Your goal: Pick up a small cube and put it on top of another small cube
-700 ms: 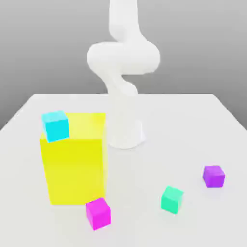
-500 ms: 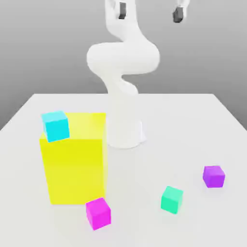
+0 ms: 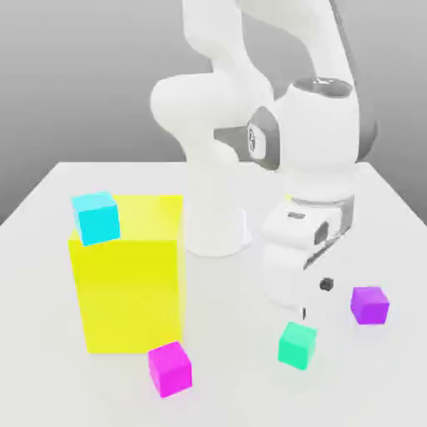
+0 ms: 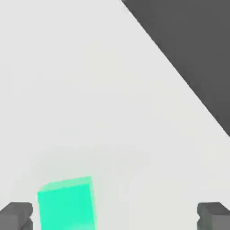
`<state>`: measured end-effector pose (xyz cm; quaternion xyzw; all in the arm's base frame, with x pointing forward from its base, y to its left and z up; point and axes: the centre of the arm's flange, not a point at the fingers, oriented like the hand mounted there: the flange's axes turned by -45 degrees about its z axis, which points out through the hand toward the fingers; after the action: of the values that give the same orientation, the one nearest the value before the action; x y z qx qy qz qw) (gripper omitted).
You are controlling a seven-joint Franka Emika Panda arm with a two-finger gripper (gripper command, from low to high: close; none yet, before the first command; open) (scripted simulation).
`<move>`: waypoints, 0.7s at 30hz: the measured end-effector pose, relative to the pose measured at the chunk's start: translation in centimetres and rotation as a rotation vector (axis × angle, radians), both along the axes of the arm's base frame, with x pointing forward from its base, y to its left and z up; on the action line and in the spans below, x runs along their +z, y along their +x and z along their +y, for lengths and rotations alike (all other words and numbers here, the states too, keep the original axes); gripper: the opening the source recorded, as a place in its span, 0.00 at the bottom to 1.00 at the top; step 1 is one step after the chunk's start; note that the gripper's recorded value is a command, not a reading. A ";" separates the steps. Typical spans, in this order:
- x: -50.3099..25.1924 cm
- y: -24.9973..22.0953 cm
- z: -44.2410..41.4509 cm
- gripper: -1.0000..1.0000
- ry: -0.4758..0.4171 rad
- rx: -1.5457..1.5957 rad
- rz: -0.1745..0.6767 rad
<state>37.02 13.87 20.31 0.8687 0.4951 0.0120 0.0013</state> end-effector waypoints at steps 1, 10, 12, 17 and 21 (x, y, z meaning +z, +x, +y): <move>-1.3 -0.3 0.0 0.50 -0.006 0.013 0.011; -7.2 -0.8 -0.1 0.00 -0.010 0.026 0.022; -7.2 -0.8 -0.1 0.00 -0.011 0.026 0.023; -5.0 -0.7 -0.1 0.00 -0.012 0.027 0.023; -1.3 -0.2 -1.2 0.00 -0.012 -0.013 0.023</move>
<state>36.81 12.69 18.99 0.8720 0.4895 -0.0007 0.0008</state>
